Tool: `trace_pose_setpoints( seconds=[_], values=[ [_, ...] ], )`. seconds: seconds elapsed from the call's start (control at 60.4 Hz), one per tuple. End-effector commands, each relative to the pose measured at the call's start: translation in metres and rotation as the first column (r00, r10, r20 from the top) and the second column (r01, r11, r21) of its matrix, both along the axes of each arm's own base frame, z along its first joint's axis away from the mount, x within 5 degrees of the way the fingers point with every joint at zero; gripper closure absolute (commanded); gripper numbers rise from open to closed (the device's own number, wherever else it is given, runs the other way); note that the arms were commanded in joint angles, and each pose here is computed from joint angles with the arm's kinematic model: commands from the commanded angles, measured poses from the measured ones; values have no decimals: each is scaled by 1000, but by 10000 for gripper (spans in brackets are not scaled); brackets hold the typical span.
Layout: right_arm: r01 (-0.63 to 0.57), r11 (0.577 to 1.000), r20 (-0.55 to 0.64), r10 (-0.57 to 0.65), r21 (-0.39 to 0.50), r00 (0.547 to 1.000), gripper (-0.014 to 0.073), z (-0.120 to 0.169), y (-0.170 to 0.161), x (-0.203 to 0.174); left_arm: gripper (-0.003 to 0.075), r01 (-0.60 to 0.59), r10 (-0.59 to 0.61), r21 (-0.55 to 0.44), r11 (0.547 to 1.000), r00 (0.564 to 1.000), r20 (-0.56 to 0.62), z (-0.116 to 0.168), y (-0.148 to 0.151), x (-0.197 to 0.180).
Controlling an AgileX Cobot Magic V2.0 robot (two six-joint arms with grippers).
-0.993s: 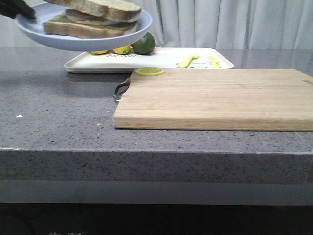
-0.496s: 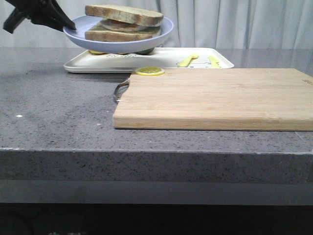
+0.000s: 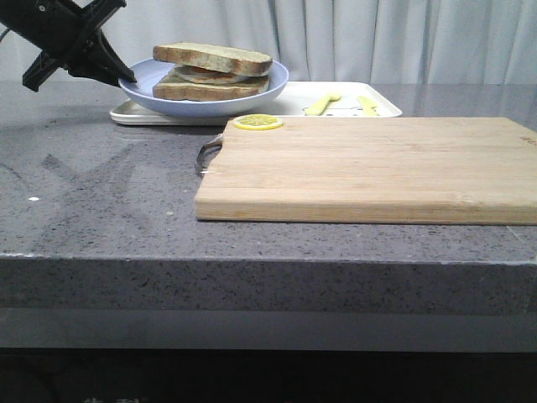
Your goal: Place bread and move sandwich to tray
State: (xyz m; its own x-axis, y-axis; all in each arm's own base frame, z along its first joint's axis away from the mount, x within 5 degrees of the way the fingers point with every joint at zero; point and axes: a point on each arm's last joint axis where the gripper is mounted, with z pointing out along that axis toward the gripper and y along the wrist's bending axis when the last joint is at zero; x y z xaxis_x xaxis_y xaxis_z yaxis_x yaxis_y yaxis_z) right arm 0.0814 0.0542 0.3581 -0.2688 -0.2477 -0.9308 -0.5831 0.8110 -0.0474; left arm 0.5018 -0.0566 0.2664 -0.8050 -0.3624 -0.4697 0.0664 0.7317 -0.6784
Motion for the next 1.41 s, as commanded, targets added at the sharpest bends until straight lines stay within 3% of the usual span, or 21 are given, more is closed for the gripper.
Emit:
trace_pose_setpoints(
  seconds=[0.0, 0.149, 0.281, 0.43, 0.546, 0.794, 0.993, 1.208, 1.39],
  values=[
    [10, 999, 91, -15, 51, 996, 173, 15, 0, 2, 624, -39, 53, -104, 994, 990, 129, 56, -4, -8],
    [10, 999, 91, -15, 51, 996, 173, 15, 0, 2, 458, -39, 53, -104, 994, 990, 129, 56, -4, -8],
    [10, 999, 91, -15, 51, 996, 173, 15, 0, 2, 376, -34, 47, -104, 994, 991, 125, 56, -4, -8],
    [10, 999, 91, -15, 51, 996, 173, 15, 0, 2, 377, -17, 27, -84, 996, 992, 126, 64, 1, -14],
    [10, 999, 91, -15, 51, 996, 173, 15, 0, 2, 382, -11, 10, 5, 1000, 986, 165, 81, 8, -25],
    [10, 999, 91, -15, 51, 996, 173, 15, 0, 2, 382, -27, -36, 202, 979, 953, 301, 147, 15, -70],
    [10, 999, 91, -15, 51, 996, 173, 15, 0, 2, 382, -58, -100, 375, 925, 916, 388, 191, 10, -120],
    [10, 999, 91, -15, 51, 996, 173, 15, 0, 2, 382, -34, -215, 516, 856, 885, 414, 203, -18, -174],
    [10, 999, 91, -15, 51, 996, 173, 15, 0, 2, 382, 49, -339, 588, 807, 855, 393, 192, -46, -219]
  ],
)
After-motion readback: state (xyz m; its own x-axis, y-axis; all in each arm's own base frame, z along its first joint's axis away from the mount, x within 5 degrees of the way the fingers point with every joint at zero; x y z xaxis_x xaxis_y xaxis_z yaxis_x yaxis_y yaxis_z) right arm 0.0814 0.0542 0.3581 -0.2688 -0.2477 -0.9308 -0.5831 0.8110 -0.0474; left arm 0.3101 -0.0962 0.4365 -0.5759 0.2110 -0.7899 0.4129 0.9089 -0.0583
